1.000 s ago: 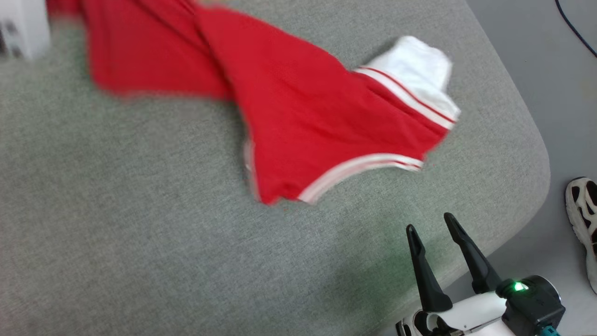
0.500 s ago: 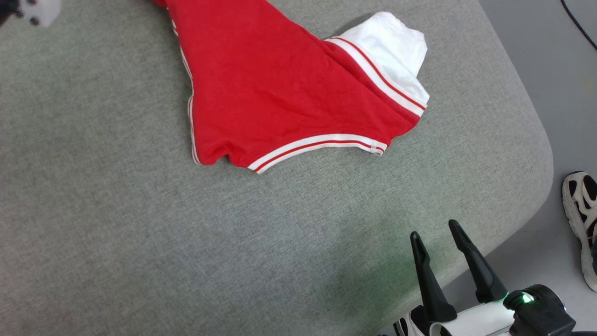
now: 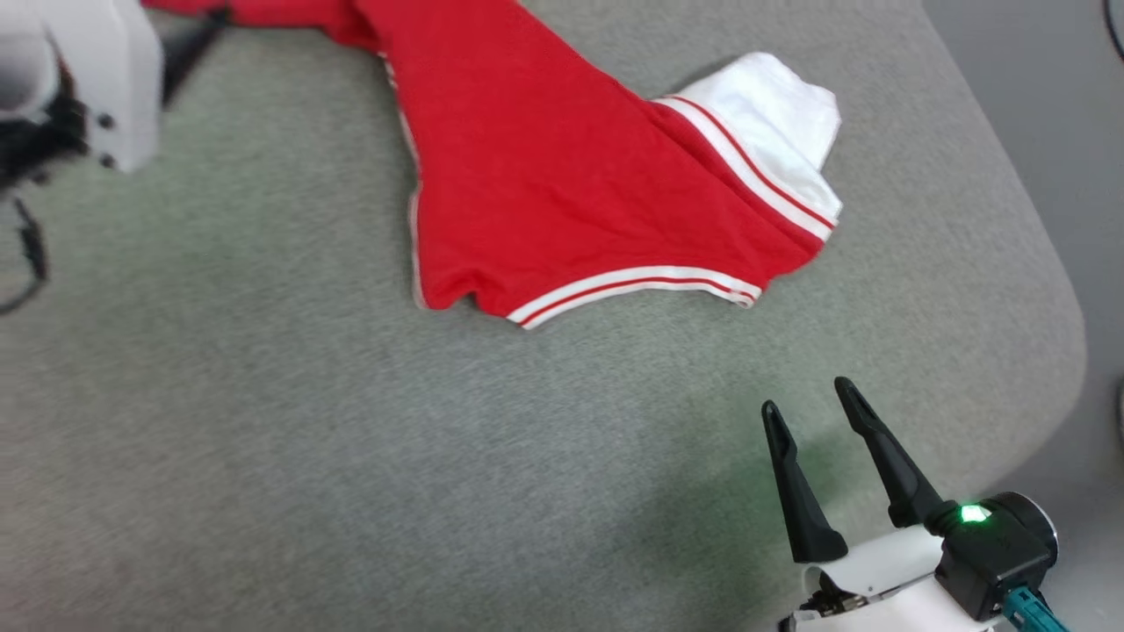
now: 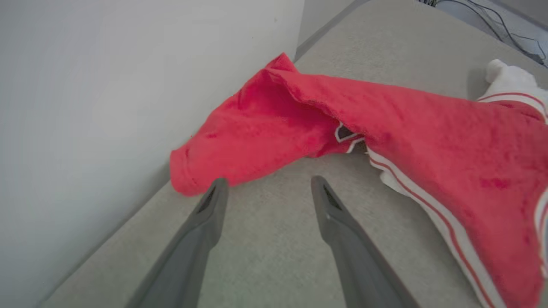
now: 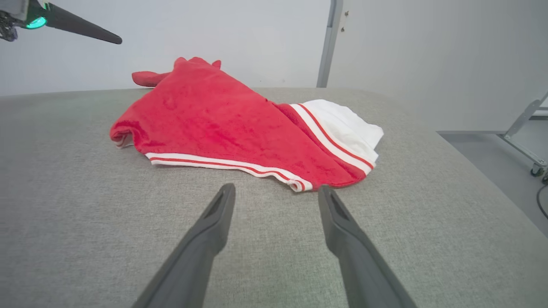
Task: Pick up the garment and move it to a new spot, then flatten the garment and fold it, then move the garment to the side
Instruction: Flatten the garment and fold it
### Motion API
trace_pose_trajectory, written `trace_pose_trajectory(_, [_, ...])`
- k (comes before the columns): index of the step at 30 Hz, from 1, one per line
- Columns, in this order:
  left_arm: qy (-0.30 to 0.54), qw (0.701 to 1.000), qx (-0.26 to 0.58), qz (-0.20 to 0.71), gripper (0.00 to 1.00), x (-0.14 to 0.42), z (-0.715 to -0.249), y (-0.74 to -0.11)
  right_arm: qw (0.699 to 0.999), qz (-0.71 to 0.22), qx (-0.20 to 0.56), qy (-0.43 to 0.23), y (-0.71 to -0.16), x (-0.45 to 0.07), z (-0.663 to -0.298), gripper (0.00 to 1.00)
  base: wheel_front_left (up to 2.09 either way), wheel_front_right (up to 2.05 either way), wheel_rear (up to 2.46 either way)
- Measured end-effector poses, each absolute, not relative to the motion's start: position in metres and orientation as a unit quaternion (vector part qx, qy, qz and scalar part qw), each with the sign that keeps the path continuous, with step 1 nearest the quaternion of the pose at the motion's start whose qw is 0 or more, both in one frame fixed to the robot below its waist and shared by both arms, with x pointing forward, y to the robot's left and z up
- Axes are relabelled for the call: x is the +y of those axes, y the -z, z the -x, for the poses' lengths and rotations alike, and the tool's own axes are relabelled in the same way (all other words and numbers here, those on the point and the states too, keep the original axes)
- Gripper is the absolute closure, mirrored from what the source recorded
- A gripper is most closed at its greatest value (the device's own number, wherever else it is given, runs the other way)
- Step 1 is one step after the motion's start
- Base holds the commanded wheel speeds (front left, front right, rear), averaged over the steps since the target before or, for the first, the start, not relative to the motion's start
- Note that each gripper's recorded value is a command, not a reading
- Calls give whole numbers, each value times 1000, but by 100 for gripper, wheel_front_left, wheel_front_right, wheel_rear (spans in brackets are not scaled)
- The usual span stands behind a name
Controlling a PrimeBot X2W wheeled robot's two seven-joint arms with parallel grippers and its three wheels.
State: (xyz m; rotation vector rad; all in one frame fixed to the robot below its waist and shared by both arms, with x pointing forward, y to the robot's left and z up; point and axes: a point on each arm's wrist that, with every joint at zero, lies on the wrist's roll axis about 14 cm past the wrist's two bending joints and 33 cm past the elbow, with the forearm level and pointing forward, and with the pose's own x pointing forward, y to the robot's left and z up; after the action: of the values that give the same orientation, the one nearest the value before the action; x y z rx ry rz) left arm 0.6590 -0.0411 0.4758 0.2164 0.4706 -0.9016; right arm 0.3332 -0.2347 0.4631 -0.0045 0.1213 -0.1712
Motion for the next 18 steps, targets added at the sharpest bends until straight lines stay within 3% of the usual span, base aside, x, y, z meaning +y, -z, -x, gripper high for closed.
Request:
trace_pose_trajectory(3, [460, 836, 291, -69, 0, -45, -625, -476, 996, 1, 53, 74, -466, -231, -339, 0, 0, 0, 0])
trace_pose_trajectory(7, [520, 757, 394, -42, 0, -58, -557, -467, 997, -4, 38, 63, -473, -227, -345, 0, 0, 0, 0])
trace_pose_trajectory(11, [564, 707, 426, -14, 0, -79, -506, -479, 997, -11, 30, 64, -477, -227, -343, 0, 0, 0, 0])
trace_pose_trajectory(14, [578, 686, 443, 0, 0, -94, -481, -476, 997, -21, 31, 69, -476, -227, -338, 0, 0, 0, 0])
trace_pose_trajectory(18, [557, 700, 446, -25, 0, -94, -484, -456, 996, -30, 38, 75, -473, -226, -331, 0, 0, 0, 0])
